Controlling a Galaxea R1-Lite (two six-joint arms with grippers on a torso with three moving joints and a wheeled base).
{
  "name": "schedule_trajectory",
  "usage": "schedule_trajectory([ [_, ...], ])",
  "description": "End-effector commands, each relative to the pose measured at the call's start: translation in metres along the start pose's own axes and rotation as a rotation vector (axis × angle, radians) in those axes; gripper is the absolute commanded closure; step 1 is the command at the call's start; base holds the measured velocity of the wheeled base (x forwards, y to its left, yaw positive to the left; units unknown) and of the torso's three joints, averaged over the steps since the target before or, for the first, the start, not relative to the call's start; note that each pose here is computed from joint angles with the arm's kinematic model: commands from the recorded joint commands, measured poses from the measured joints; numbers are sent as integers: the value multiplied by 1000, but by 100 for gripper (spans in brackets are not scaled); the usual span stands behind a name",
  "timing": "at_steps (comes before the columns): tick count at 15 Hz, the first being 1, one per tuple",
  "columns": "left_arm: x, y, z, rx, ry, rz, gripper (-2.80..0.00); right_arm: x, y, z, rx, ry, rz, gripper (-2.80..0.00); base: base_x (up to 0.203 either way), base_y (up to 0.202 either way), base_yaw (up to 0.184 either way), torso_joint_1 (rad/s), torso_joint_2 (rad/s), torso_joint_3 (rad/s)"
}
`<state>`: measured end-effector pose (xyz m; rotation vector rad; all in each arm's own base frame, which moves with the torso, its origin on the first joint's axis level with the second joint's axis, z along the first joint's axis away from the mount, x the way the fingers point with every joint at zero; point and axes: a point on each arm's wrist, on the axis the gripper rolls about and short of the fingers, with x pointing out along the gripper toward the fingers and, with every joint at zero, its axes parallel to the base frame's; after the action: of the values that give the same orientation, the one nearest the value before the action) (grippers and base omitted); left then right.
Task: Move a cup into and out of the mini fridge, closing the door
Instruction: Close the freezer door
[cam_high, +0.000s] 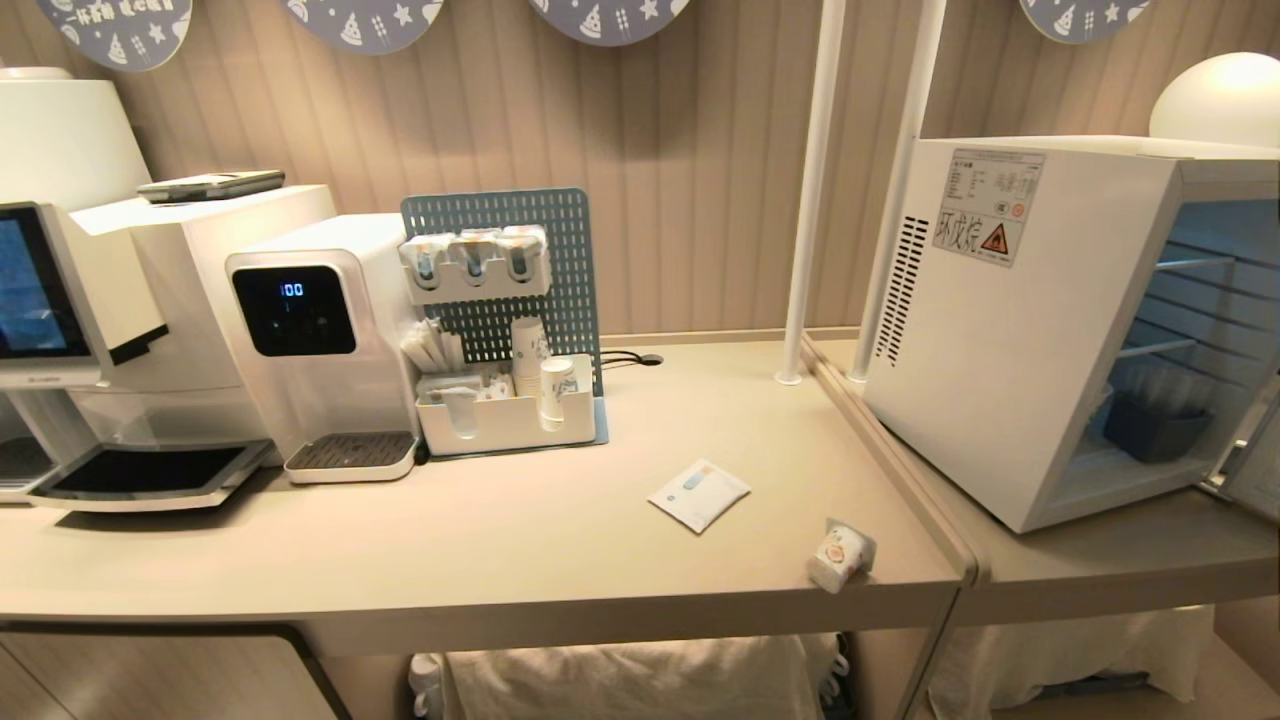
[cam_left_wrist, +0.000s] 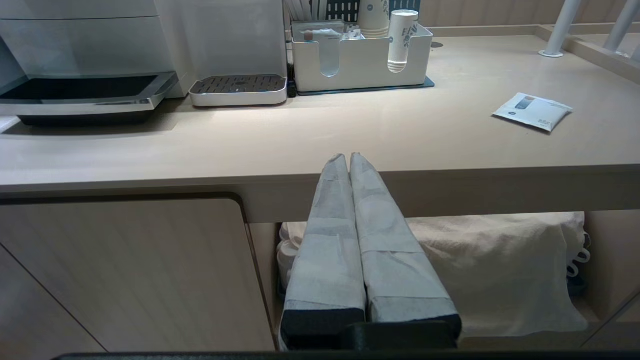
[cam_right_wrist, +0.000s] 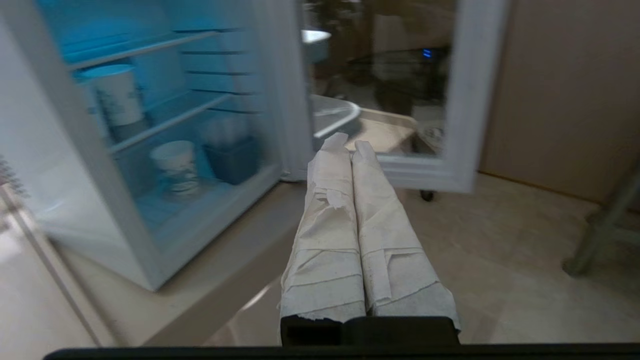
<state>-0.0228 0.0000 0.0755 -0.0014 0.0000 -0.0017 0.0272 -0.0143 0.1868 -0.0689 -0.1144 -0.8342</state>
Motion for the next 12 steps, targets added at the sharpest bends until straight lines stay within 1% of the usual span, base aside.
schedule_trajectory([
  [1,0,0,0,0,0,1,0,-25,-35,-12,113,-64,-74,0,0,0,0,0,0,0],
  [2,0,0,0,0,1,1,0,-27,-36,-23,88,-42,-111,0,0,0,0,0,0,0],
  [3,0,0,0,0,2,2,0,-30,-37,-26,59,-31,-160,0,0,0,0,0,0,0],
  [5,0,0,0,0,2,2,0,-40,-50,-11,64,-56,-204,0,0,0,0,0,0,0],
  [6,0,0,0,0,1,1,0,-45,-55,-11,71,-68,-200,0,0,0,0,0,0,0],
  [7,0,0,0,0,2,2,0,-48,-56,-20,61,-77,-152,0,0,0,0,0,0,0],
  [9,0,0,0,0,2,-1,0,-56,-56,-44,80,-134,21,0,0,0,0,0,0,0],
  [10,0,0,0,0,2,0,0,-55,-50,-57,83,-144,178,0,0,0,0,0,0,0],
  [11,0,0,0,0,2,0,0,-54,-41,-71,65,-117,347,0,0,0,0,0,0,0],
  [12,0,0,0,0,1,1,0,-53,-35,-81,72,-76,477,0,0,0,0,0,0,0],
])
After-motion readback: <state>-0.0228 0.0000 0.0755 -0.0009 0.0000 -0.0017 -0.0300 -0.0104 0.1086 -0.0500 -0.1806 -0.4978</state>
